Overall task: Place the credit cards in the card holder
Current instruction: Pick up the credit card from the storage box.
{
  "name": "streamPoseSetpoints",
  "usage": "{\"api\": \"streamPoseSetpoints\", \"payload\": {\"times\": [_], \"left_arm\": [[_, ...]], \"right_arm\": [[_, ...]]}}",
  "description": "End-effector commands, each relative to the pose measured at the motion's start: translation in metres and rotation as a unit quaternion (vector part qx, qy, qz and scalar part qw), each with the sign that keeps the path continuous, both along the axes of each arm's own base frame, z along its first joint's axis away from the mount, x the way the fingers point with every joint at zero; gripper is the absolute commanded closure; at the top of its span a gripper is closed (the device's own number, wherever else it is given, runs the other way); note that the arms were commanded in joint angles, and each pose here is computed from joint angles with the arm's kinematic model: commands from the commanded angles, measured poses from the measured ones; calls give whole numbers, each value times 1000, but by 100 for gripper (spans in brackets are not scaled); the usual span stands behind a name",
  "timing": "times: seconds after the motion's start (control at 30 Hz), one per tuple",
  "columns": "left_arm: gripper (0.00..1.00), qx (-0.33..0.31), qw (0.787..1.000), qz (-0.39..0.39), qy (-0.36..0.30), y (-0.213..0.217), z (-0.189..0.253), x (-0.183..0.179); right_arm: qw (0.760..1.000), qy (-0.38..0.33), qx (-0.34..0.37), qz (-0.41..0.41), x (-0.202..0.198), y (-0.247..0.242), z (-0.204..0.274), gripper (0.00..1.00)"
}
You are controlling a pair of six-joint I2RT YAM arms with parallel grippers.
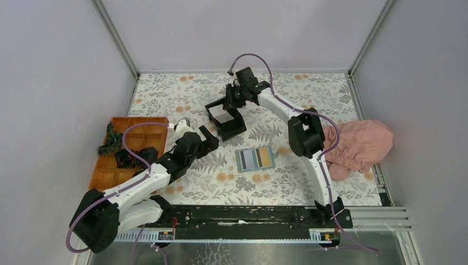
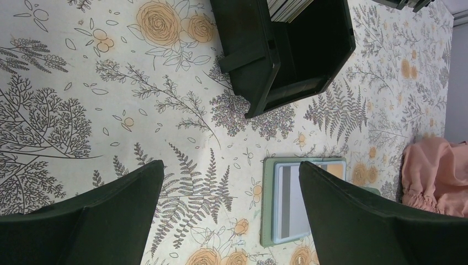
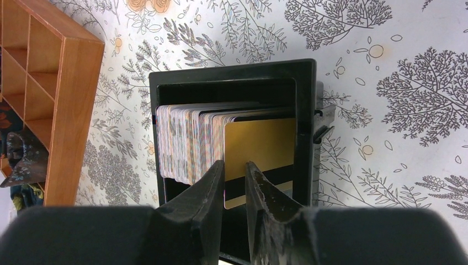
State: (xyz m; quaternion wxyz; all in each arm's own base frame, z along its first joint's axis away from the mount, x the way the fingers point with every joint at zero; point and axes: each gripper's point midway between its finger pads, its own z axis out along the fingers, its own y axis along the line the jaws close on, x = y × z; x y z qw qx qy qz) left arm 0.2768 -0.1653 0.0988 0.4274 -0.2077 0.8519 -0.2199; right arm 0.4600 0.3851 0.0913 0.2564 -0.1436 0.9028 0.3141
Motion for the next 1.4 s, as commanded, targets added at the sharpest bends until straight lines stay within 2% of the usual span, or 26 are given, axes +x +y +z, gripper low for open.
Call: {"api": "streamPoseSetpoints", "payload": {"times": [0.0, 0.57, 0.83, 0.97, 1.1, 1.27, 1.37], "left_arm": [[0, -11, 1000, -5, -23, -3, 11, 8], [0, -16, 1000, -5, -19, -3, 11, 9], [0, -18, 1000, -4, -20, -3, 11, 9], [0, -20, 1000, -4, -21, -3, 13, 10], [0, -22, 999, -2, -24, -3, 15, 11], [0, -26, 999, 1, -38, -3, 21, 16], [0, -30, 998, -3, -58, -5, 32, 21]], "right_arm": [[999, -30, 42, 10, -3, 7, 50, 74], [998, -50, 39, 3, -2, 1, 68, 78], [998, -66, 6, -12, 1, -10, 66, 80], [996, -79, -34, -18, 4, -22, 57, 84], [991, -101, -84, -29, 6, -34, 48, 99], [982, -139, -121, -41, 2, -47, 46, 100], [977, -176, -112, -50, -4, -54, 69, 100]]}}
